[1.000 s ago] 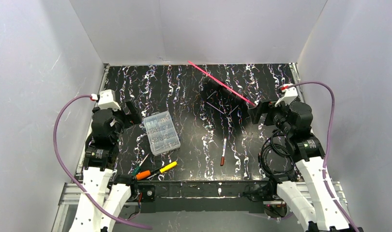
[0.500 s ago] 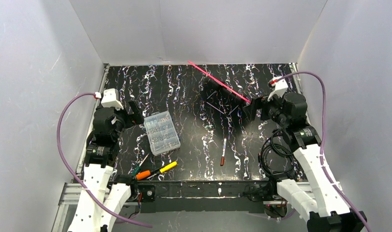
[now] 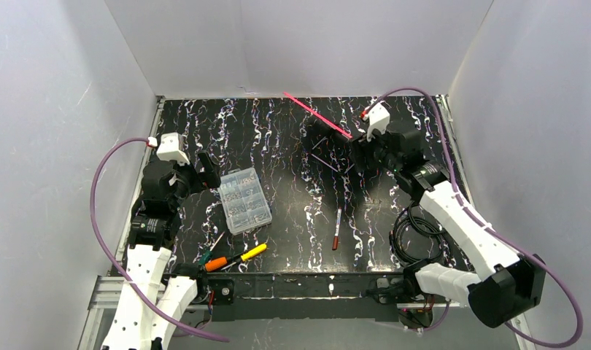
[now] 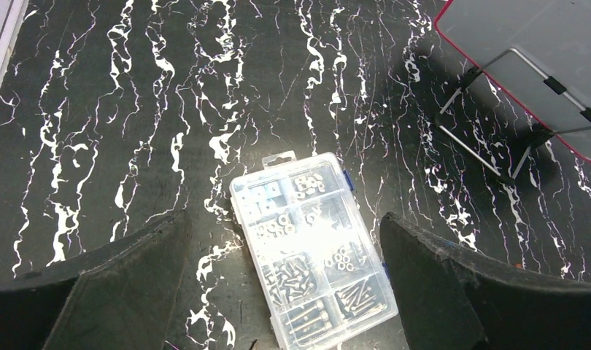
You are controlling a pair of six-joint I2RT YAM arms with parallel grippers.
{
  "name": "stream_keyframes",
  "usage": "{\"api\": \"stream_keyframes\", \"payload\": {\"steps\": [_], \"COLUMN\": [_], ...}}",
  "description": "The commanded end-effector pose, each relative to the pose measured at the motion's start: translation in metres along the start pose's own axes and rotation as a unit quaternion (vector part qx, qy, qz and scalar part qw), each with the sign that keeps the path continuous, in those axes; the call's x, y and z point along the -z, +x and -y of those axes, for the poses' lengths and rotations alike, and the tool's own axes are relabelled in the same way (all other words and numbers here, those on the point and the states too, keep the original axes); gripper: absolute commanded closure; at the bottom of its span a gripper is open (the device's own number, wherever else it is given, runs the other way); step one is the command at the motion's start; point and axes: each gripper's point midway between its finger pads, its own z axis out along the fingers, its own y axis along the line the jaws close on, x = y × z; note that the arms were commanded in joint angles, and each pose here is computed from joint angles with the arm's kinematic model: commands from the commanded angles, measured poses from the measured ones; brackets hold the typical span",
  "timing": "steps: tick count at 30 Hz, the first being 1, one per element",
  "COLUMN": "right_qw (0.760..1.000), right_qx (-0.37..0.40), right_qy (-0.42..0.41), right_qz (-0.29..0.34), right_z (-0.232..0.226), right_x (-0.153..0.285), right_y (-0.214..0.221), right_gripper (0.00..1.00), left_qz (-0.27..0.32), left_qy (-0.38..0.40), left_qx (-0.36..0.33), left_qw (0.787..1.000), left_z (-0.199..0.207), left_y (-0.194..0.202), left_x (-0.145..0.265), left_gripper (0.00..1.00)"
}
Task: Write a sentence on the whiteboard
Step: Adjust the whiteboard at the center of the board.
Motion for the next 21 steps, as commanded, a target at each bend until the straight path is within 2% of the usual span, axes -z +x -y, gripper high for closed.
{"api": "stream_keyframes", "payload": {"steps": [1, 4, 8, 12, 17, 21], "right_qw": [0.997, 0.996, 0.996, 0.996, 0.997, 0.998], "right_qx": [0.048, 0.056, 0.064, 0.069, 0.072, 0.057], "right_qy": [0.054, 0.057, 0.057, 0.045, 0.037, 0.032], "right_qz": [0.036, 0.030, 0.018, 0.020, 0.006, 0.001], "right_z": [0.016, 0.014, 0.012, 0.002, -0.009, -0.017], "right_x": [-0.003, -0.008, -0.011, -0.010, -0.011, -0.012], "right_y": [-0.038, -0.036, -0.032, -0.033, -0.028, -0.026], "right_gripper": [0.26, 0.35, 0.55, 0.69, 0.80, 0.83], "left_qz": [0.001, 0.002, 0.002, 0.003, 0.005, 0.005], "left_qy": [0.017, 0.021, 0.027, 0.031, 0.032, 0.033], "left_qx": [-0.007, -0.007, -0.008, -0.009, -0.010, -0.010], "left_qw": [1.000, 1.000, 1.000, 0.999, 0.999, 0.999], "left_z": [0.005, 0.006, 0.009, 0.010, 0.010, 0.011], "left_y": [-0.001, 0.000, 0.000, -0.001, -0.001, -0.001], "left_x": [0.000, 0.000, 0.000, 0.001, 0.001, 0.001], "left_gripper": [0.01, 0.01, 0.01, 0.01, 0.01, 0.01]}}
